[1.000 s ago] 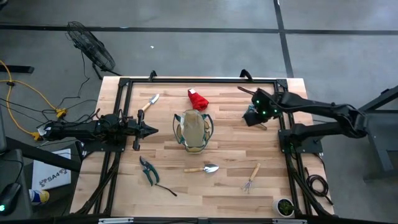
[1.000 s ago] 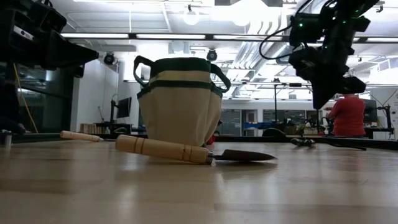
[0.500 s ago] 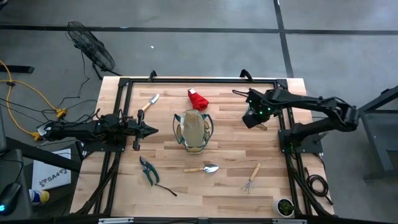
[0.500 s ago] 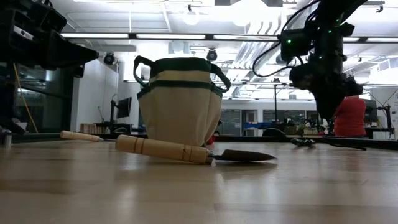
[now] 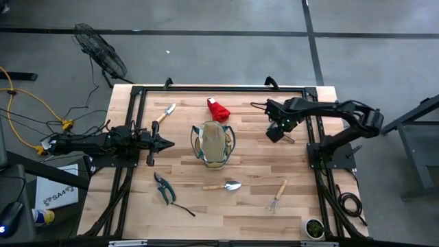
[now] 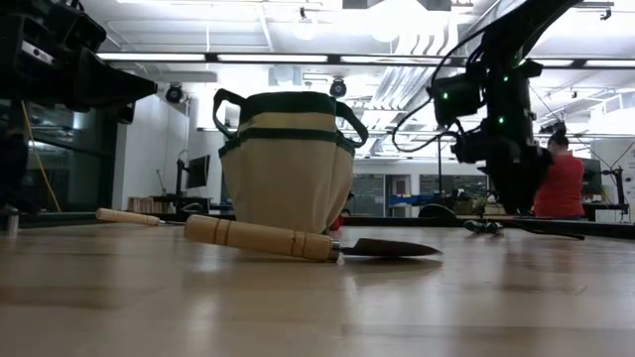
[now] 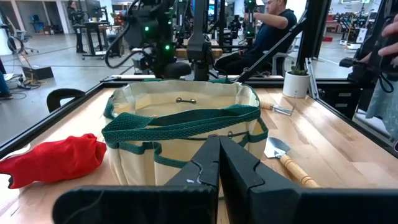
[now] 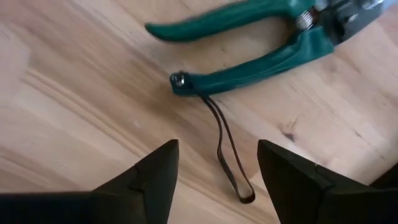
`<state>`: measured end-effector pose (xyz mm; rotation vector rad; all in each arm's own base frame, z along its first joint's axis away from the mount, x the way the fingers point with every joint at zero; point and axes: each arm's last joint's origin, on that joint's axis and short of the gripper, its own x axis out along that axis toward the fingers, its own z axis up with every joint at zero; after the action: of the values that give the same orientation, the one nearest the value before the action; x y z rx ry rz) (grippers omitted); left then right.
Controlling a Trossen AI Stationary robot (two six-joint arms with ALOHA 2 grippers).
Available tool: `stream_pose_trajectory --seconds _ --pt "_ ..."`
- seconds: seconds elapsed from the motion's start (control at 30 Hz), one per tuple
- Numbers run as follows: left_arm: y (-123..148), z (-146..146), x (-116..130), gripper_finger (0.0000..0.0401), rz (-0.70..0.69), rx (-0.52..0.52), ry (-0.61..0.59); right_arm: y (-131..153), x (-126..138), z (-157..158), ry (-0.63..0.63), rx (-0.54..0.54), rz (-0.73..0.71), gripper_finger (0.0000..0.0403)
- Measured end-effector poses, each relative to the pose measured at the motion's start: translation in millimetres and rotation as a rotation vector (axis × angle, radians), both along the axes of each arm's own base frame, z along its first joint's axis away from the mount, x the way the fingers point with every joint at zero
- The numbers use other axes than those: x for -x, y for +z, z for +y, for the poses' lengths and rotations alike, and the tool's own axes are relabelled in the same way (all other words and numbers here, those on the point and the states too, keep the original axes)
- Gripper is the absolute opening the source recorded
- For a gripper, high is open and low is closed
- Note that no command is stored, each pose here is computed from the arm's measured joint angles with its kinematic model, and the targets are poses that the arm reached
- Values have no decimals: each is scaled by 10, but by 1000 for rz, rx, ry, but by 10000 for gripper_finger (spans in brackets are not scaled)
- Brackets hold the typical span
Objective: Pick & Place Garden tools in Gardening bag
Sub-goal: Put the green shears into the brown gardening bag
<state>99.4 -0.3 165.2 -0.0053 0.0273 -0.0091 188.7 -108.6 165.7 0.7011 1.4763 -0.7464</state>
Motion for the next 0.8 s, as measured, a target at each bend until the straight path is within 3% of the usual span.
stream_pose_trajectory --seconds 0.43,0.8 --pt "0 0 0 1 0 0 0 -303 -54 -42 16 -58 143 207" --pt "0 0 0 1 0 0 0 -404 14 -14 -2 -106 159 207"
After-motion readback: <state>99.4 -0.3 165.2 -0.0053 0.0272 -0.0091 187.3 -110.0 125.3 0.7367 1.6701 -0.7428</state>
